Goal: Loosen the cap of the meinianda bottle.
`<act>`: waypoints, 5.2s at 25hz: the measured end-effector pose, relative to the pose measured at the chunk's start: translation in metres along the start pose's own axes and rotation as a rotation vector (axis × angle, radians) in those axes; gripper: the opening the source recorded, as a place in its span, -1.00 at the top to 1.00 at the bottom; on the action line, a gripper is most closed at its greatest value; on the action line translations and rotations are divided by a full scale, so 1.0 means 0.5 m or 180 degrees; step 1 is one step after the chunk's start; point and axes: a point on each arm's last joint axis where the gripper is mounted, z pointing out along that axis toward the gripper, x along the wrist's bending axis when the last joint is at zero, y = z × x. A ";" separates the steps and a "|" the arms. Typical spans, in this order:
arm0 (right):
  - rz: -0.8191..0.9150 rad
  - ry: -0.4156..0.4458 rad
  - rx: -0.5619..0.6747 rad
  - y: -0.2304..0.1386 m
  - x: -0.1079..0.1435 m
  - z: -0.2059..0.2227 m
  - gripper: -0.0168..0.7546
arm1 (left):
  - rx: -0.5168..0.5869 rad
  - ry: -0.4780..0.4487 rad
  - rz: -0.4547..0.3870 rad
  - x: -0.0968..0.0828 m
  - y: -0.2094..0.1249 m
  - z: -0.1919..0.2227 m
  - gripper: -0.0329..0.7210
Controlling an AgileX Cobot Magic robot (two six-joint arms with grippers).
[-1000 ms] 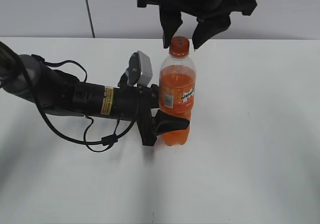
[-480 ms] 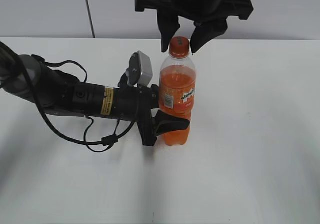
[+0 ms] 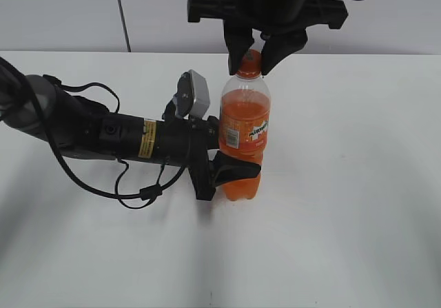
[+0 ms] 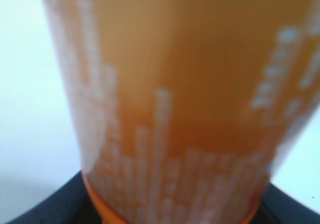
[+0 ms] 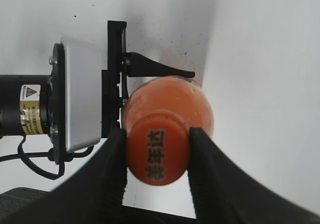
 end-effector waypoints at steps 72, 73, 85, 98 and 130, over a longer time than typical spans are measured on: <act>-0.5635 0.0349 -0.0099 -0.010 0.014 -0.001 0.23 | 0.0067 -0.0211 0.0206 -0.009 -0.001 -0.002 -0.15; -0.5660 0.0353 -0.0100 -0.010 0.014 -0.001 0.23 | 0.0067 -0.0211 0.0206 -0.009 -0.001 -0.002 -0.15; -0.5621 0.0348 -0.0093 -0.010 0.014 -0.001 0.22 | 0.0067 -0.0211 0.0206 -0.009 -0.001 -0.002 -0.15; -0.5525 0.0296 -0.0156 -0.005 0.015 -0.002 -0.07 | 0.0077 -0.0217 0.0187 -0.010 -0.001 -0.002 -0.15; -0.3118 0.0733 -0.0453 -0.028 0.027 -0.106 -0.24 | 0.0053 -0.0335 0.0075 -0.018 -0.001 0.000 -0.15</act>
